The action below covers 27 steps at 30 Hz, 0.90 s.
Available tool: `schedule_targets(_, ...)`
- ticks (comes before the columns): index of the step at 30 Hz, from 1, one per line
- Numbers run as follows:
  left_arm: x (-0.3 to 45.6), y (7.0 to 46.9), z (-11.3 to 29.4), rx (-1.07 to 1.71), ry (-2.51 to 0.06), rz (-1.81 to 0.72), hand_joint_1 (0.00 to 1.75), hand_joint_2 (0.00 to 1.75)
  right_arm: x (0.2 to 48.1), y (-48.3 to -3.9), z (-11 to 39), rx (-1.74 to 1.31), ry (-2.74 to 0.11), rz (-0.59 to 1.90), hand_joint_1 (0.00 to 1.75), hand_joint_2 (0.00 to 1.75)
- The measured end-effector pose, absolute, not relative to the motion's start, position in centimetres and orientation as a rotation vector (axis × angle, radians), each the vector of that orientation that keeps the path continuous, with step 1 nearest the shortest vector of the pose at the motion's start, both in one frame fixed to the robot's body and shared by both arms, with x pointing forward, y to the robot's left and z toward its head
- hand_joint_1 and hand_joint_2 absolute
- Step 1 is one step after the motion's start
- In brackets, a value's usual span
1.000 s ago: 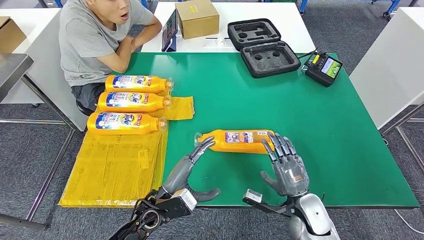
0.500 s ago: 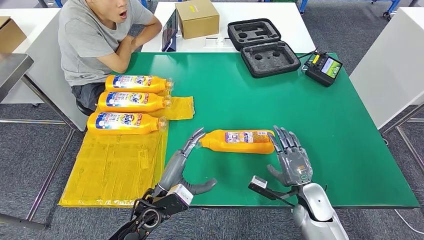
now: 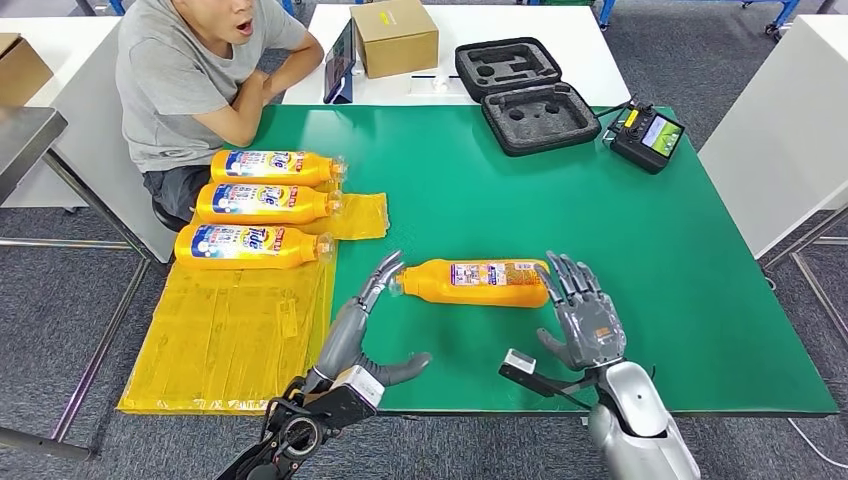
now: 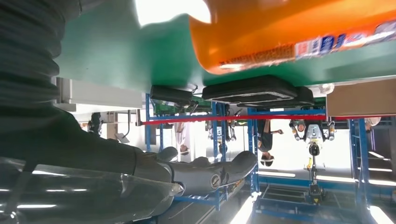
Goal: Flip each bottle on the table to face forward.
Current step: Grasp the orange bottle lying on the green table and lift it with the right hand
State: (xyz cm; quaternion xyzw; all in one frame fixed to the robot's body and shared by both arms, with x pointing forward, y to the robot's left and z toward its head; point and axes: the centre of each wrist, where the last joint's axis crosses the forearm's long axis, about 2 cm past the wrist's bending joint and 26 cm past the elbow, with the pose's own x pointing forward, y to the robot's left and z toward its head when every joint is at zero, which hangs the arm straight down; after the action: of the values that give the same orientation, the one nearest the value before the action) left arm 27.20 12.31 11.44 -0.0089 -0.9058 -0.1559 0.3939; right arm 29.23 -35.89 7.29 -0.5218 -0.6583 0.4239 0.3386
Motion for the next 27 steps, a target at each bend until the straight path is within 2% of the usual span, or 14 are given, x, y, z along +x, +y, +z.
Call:
schedule_targets(10,27.6,12.5,11.9,0.063,-2.295,-0.253,0.0,1.75,31.6,-36.0,7.0,-1.295,-1.711,1.101,0.0,1.75)
schedule_targets(22,28.4,11.8,12.7,0.079,-2.301,-0.197,0.0,1.75,34.3,-27.5,7.3,-1.133,-1.83,1.225,0.0,1.75)
schedule_targets(27,28.7,11.6,12.7,0.088,-2.296,-0.184,0.0,1.75,34.7,-25.7,7.1,-1.043,-1.868,1.208,0.0,1.75)
